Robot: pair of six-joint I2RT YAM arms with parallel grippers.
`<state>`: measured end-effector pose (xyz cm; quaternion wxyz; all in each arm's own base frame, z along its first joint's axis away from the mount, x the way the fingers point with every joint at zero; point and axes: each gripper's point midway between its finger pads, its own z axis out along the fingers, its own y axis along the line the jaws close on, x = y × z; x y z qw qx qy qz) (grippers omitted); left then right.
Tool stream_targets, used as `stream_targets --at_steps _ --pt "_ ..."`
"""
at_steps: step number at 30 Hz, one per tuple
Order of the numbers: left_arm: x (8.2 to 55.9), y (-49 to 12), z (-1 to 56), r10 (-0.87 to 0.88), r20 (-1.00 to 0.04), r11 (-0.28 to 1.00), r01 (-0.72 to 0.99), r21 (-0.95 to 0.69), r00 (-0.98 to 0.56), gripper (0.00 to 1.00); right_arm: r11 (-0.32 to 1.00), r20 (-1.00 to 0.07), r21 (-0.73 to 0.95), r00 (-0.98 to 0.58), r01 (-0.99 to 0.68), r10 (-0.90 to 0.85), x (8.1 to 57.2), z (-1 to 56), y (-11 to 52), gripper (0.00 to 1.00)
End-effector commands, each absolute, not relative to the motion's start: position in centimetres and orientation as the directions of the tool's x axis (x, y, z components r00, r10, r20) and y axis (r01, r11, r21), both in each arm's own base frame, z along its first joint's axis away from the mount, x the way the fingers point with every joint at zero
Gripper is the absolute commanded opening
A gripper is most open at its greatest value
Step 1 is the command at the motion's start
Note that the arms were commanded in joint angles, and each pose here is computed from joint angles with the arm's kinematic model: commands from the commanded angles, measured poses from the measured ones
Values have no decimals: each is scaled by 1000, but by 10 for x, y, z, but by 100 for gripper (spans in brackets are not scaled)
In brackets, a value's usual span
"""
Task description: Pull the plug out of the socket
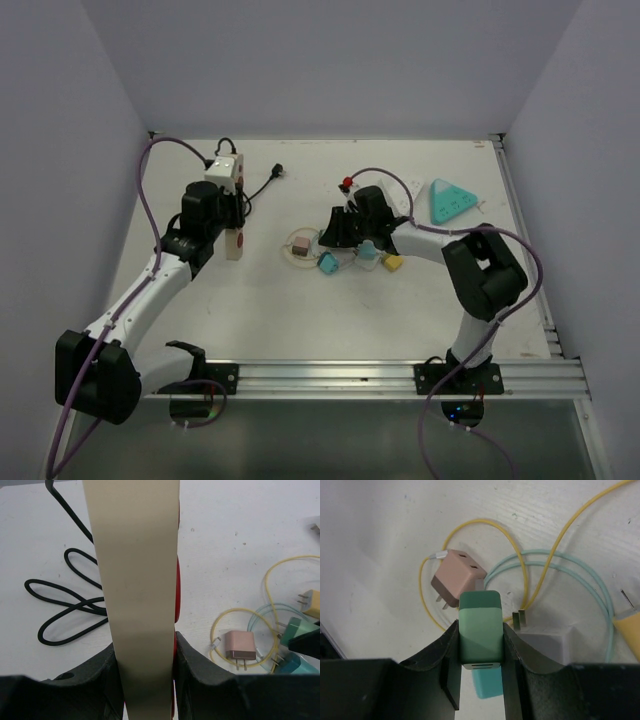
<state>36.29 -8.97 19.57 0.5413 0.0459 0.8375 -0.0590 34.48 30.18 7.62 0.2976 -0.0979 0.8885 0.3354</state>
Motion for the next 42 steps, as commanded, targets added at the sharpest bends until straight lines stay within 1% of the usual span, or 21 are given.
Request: stream_targets --at_steps 1,3,4,5,6,7,11,13,14,16,18,20,21,23,24,27,28,34,37,39,42 --pt "375 -98 230 -31 -949 981 171 -88 -314 0 701 -623 594 -776 -394 92 368 85 318 12" --pt "374 -101 230 -33 -948 979 181 -94 -315 0 710 -609 595 -788 -376 93 367 76 312 25" --pt "375 -100 230 -32 -948 979 180 -93 -315 0 719 -610 588 -786 -370 94 366 75 309 39" --pt "375 -101 231 -35 -949 978 182 -97 -315 0 727 -611 581 -786 -365 93 365 75 305 47" --pt "375 -101 231 -35 -948 978 184 -97 -315 0 741 -620 563 -780 -366 86 366 75 300 52" --pt "375 -102 231 -37 -948 978 185 -99 -315 0 761 -628 541 -774 -359 81 364 79 294 64" --pt "376 -105 228 -38 -944 975 196 -107 -329 0 809 -672 464 -739 -360 57 363 101 276 80" --pt "377 -107 223 -40 -938 972 202 -116 -346 0 818 -695 437 -718 -376 41 361 114 270 85" --pt "377 -108 221 -41 -935 971 206 -120 -351 0 818 -712 425 -701 -388 37 356 130 266 87" --pt "380 -107 214 -46 -927 970 204 -131 -373 0 822 -723 411 -690 -395 30 349 144 259 89" --pt "382 -108 208 -58 -915 965 212 -153 -399 0 818 -764 391 -644 -421 33 342 173 252 91" --pt "386 -109 197 -77 -896 960 210 -185 -438 0 824 -772 376 -635 -423 26 332 183 243 92" --pt "388 -103 191 -93 -884 961 193 -200 -458 0 818 -801 367 -597 -442 37 325 203 238 93" --pt "393 -102 176 -125 -853 953 176 -245 -507 0 823 -808 361 -587 -438 42 314 210 229 94" --pt "396 -100 165 -173 -821 938 162 -306 -544 1 821 -816 360 -577 -443 46 309 216 226 94" --pt "400 -94 151 -267 -757 898 130 -420 -597 4 819 -835 358 -546 -449 67 292 231 214 95" --pt "401 -93 137 -282 -725 891 110 -441 -628 5 817 -849 357 -522 -454 81 284 241 208 95" --pt "401 -101 100 -320 -596 837 75 -542 -737 6 837 -872 333 -478 -433 100 260 249 183 97" --pt "401 -102 90 -339 -555 815 58 -577 -760 11 849 -887 319 -448 -421 111 253 254 173 98" --pt "402 -98 84 -345 -538 816 38 -577 -769 17 855 -895 306 -432 -420 108 250 258 168 98" --pt "400 -94 74 -348 -514 825 3 -565 -784 30 862 -898 296 -428 -411 104 247 259 163 98"
